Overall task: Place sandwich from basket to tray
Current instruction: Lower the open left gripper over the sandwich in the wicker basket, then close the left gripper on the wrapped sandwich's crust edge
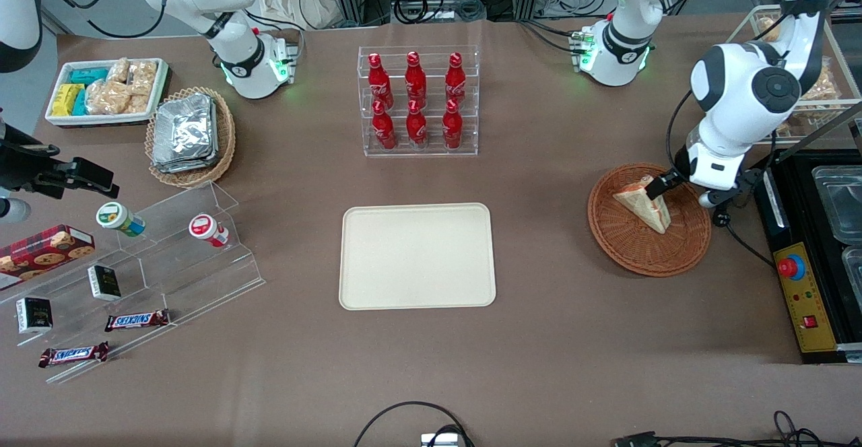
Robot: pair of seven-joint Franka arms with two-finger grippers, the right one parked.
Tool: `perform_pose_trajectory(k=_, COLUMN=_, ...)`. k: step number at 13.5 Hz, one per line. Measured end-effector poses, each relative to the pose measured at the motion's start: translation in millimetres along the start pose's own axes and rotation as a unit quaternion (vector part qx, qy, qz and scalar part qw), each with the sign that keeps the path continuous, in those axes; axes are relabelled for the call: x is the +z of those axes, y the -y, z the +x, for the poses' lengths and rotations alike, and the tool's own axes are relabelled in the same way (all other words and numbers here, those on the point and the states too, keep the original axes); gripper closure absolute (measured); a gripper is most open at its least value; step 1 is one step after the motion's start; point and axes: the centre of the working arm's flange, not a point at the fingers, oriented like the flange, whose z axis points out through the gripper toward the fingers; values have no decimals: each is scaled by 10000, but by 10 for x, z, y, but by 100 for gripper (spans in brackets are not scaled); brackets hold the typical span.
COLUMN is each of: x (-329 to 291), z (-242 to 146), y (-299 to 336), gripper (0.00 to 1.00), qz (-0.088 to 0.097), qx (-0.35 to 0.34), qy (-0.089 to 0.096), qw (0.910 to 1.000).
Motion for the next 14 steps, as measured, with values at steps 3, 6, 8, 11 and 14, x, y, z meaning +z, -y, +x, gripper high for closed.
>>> perform_pose_trajectory(k=3, x=195, z=-93, y=54, gripper=0, qz=-74, qx=-9, qy=-142, qw=9999)
perform_pose_trajectory(k=6, x=340, z=-126, y=71, gripper=0, qz=-108, qx=-60, qy=-191, qw=9997)
perform_pose_trajectory(k=8, x=423, z=-131, y=67, gripper=0, qz=-141, qx=-68, qy=-241, qw=9996)
perform_pose_trajectory(k=11, x=574, z=-152, y=76, gripper=0, qz=-186, qx=-86, qy=-303, qw=9993)
perform_pose_trajectory(k=14, x=734, z=-183, y=87, gripper=0, qz=-229, qx=-137, qy=-356, qw=9990)
